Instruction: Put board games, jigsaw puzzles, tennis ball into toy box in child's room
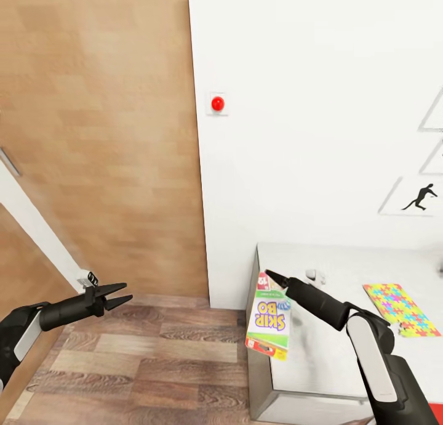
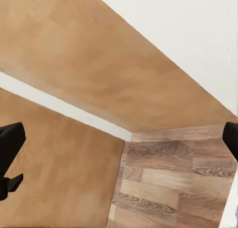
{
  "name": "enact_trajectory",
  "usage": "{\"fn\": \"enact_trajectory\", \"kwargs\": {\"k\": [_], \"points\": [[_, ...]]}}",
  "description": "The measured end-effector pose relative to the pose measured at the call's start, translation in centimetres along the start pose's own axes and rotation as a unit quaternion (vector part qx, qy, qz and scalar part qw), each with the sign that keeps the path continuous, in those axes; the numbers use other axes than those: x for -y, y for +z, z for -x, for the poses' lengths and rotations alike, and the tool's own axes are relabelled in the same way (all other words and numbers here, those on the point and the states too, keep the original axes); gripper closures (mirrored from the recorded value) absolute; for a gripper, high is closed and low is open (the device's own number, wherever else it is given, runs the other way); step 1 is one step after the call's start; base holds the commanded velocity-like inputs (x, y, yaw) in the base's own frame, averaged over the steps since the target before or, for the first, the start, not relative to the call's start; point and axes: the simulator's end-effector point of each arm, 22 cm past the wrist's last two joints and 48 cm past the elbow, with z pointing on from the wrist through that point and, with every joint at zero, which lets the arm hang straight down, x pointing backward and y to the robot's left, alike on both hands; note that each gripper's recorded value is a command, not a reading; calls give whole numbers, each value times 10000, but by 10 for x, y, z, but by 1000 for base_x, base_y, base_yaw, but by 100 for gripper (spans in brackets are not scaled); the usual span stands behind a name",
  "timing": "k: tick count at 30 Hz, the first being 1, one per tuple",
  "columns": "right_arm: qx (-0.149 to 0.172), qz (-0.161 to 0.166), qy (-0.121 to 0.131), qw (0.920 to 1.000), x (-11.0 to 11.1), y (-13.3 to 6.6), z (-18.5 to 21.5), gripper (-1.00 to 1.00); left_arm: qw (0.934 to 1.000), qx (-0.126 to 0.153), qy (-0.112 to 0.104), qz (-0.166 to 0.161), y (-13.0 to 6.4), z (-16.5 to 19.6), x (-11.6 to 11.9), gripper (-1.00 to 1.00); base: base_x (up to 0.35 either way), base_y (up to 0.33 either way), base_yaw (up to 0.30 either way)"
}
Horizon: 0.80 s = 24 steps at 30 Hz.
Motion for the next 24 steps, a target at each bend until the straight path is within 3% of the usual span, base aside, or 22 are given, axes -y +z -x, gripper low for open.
{"fn": "enact_trajectory", "kwargs": {"k": [7,13,24], "points": [[-11,916,-190,9956,-36,-16,10,-100,10000,4,42,-34,2,0,5,-100,0,-1,0],[-14,1465,-290,9888,-56,-30,15,-100,10000,-9,63,11,9,-2,5,-100,0,-73,0],[213,1563,-301,9870,-57,-45,32,-100,9998,-7,120,167,17,-2,4,-100,0,-236,18]]}}
